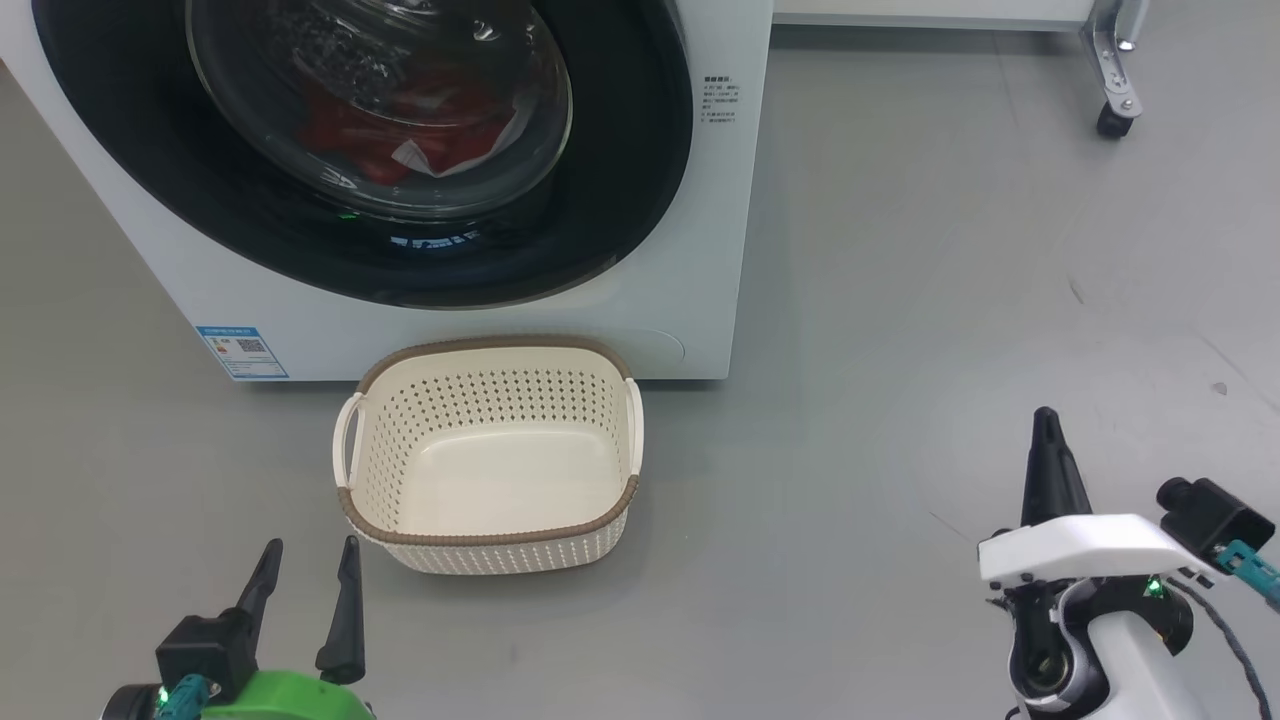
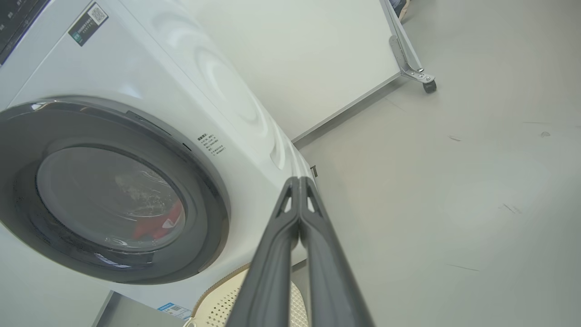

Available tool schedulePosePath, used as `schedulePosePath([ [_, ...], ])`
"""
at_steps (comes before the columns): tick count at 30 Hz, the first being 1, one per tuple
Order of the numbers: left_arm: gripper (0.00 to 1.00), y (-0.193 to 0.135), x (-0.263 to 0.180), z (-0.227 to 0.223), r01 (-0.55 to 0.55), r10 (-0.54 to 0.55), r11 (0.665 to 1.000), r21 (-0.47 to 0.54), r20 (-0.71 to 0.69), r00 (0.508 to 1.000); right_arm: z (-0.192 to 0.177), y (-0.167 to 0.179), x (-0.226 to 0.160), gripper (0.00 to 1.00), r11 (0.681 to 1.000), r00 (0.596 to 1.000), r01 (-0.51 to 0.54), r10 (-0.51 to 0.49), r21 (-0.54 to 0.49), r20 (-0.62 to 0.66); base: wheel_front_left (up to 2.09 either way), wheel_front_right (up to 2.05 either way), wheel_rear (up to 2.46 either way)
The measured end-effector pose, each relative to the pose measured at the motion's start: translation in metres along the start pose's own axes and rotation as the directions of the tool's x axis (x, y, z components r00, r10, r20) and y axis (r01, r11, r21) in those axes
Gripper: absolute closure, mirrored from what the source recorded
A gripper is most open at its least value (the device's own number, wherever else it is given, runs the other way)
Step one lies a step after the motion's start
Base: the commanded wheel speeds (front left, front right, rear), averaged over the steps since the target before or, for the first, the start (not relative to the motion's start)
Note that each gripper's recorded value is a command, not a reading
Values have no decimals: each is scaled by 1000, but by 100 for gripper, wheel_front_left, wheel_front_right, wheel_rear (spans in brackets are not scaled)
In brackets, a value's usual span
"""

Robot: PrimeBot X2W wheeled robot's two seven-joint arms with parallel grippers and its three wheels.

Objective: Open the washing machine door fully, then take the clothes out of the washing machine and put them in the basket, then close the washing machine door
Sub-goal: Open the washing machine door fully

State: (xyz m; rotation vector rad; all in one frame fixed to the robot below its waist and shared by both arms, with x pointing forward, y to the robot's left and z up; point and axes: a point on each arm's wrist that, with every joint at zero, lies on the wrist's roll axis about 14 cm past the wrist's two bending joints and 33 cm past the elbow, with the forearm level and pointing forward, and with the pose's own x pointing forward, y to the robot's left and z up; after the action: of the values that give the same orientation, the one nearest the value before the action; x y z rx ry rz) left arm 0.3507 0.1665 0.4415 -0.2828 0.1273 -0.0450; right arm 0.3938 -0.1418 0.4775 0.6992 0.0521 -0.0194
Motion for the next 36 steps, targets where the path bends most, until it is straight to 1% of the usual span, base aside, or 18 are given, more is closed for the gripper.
schedulePosePath([
  [3, 0, 0, 2, -2, 0, 0, 1000, 1, -7, 1000, 6, -2, 10, 100, 990, 1000, 18, -21, 136, 19, 0, 0, 0],
  [8, 0, -1, 5, -6, 4, -3, 1000, 4, -22, 1000, 12, 0, 29, 100, 955, 999, 29, -37, 294, 19, 0, 0, 0],
  [10, 0, 0, 6, -6, 2, -2, 1000, 10, -23, 1000, 11, 5, 37, 100, 937, 999, 25, -30, 348, 10, 0, 0, 0],
  [14, 0, 1, 9, -7, 0, 0, 1000, 11, -26, 1000, 12, 17, 55, 100, 912, 1000, 3, -2, 410, -1, 0, 0, 0],
  [21, 0, 9, 16, -4, -25, 25, 1000, 7, -19, 999, 20, 46, 94, 100, 902, 998, -53, 64, 427, -10, 0, 0, 0],
  [29, 0, 18, 26, -7, -52, 52, 999, -10, -27, 998, 31, 83, 141, 100, 902, 986, -148, 168, 406, -14, 0, 0, 0],
  [36, 0, 28, 39, -8, -81, 80, 996, -25, -30, 996, 33, 112, 181, 100, 900, 970, -215, 243, 379, -28, 0, 0, 0],
])
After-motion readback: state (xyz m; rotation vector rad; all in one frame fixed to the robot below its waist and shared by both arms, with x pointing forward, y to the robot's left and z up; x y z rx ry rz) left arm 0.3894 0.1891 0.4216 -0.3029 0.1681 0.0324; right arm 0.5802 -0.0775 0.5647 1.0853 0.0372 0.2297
